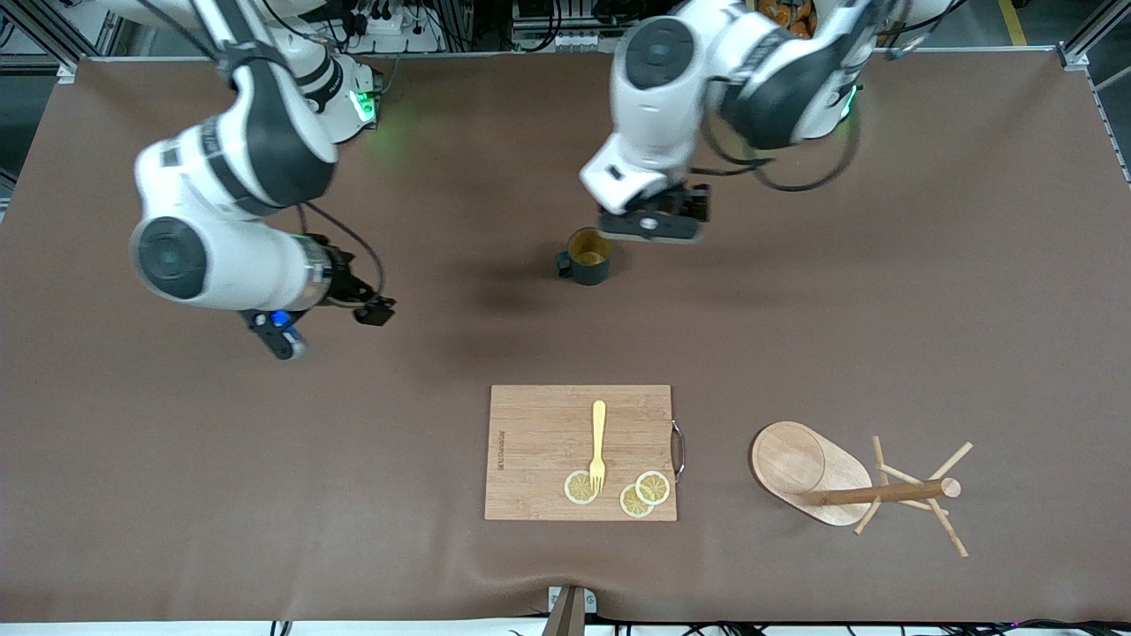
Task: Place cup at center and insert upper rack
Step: 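Open and withdraw the right gripper while the left gripper reaches the mug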
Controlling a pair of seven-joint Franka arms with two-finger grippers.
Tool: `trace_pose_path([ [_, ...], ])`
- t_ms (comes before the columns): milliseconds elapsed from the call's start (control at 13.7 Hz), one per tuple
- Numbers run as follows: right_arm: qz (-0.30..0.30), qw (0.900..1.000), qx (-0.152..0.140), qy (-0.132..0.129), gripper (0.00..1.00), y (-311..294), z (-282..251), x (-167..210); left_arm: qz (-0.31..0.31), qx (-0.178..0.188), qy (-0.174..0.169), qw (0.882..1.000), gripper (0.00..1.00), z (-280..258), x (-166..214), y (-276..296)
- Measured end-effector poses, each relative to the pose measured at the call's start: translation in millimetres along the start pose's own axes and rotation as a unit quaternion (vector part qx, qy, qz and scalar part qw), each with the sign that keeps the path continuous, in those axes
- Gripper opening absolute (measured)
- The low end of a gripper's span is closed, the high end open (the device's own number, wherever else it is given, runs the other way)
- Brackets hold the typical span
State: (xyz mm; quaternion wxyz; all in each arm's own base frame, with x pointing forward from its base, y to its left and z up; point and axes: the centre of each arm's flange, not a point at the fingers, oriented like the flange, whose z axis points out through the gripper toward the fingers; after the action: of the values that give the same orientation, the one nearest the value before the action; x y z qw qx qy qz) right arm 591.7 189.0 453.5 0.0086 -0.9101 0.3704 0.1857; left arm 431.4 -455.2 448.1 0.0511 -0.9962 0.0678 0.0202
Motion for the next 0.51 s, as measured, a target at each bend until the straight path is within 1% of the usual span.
trace_pose_path([
  [73, -0.025, 1.000, 0.005, 0.001, 1.00, 13, -12, 11, -0.005, 0.003, 0.003, 1.000, 1.00, 6, -7, 26],
  [219, -0.096, 0.995, 0.007, 0.019, 1.00, 41, -37, 27, -0.015, 0.015, 0.017, 1.000, 1.00, 20, -21, 71],
  [365, -0.164, 0.986, 0.018, 0.040, 1.00, 68, -67, 35, -0.022, 0.026, 0.035, 0.999, 1.00, 34, -38, 110],
  [511, -0.217, 0.974, 0.028, 0.063, 1.00, 94, -95, 39, -0.029, 0.019, 0.050, 0.998, 1.00, 46, -56, 143],
])
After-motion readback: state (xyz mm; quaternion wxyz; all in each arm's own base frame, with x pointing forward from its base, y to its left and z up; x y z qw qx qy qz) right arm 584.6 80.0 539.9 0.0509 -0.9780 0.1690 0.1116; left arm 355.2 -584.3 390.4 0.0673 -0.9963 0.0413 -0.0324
